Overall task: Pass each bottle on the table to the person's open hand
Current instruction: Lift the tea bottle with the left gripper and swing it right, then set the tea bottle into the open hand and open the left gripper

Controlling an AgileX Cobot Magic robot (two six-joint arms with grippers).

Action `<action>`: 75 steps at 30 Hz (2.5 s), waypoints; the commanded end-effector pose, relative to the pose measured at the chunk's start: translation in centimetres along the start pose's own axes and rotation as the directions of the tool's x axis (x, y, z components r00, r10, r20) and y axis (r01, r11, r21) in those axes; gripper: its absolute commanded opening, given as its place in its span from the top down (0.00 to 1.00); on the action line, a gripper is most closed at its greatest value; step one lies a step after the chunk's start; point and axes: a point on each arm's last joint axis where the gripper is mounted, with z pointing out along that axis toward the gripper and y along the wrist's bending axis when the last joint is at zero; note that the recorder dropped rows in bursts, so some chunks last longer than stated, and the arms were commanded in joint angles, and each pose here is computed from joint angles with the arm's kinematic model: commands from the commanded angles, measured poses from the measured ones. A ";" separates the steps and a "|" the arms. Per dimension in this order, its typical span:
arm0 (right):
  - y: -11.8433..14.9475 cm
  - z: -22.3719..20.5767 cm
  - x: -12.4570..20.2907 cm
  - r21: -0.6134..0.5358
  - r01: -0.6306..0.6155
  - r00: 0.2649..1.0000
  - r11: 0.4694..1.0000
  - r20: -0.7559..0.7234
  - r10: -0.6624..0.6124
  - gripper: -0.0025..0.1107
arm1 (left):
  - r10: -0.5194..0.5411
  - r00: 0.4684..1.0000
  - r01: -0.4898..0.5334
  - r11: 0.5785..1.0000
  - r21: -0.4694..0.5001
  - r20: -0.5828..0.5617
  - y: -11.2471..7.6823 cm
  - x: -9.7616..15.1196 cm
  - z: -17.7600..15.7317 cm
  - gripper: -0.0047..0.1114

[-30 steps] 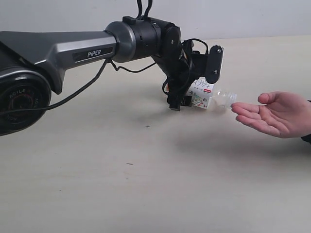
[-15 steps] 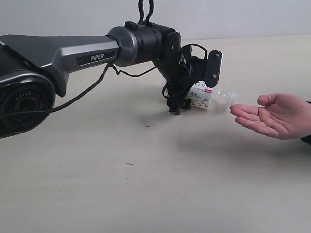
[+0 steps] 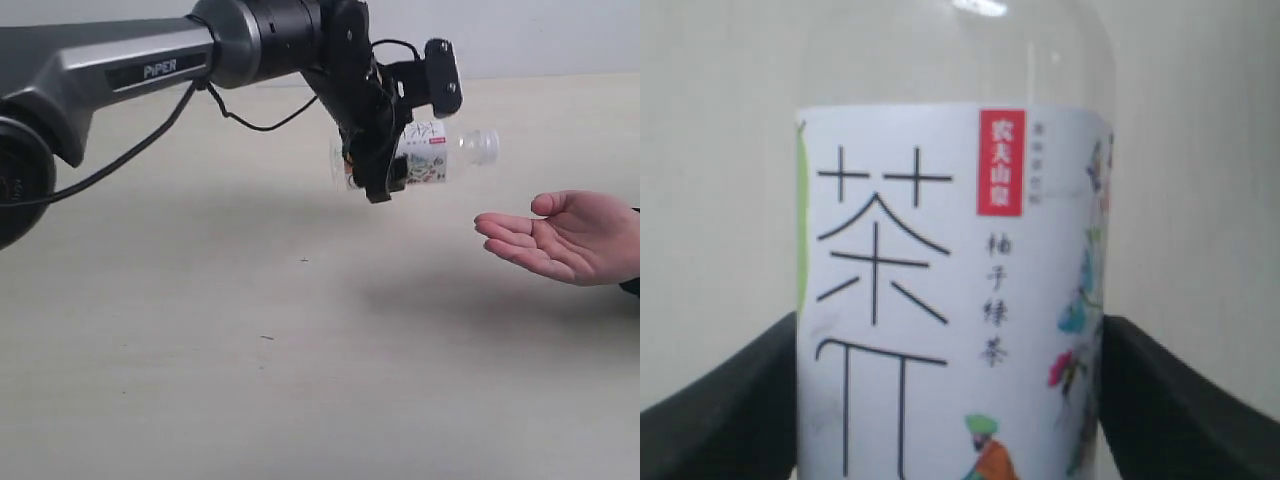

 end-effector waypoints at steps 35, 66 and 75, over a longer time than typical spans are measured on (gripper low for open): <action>0.0 0.0 0.0 -0.003 0.004 1.000 1.000 0.009 -0.004 0.98 | -0.987 0.156 0.960 0.142 0.241 -0.041 -7.5 -11.1 -9.5 0.96; 0.0 0.0 0.0 -0.003 0.004 1.000 1.000 0.009 -0.004 0.98 | -0.972 0.011 0.949 -0.064 0.309 -0.235 -10.2 -11.3 -2.4 0.76; 0.0 0.0 0.0 -0.003 0.004 1.000 1.000 0.009 -0.004 0.98 | -0.978 0.064 0.944 -0.005 0.329 -0.200 -10.1 -11.4 -2.4 0.34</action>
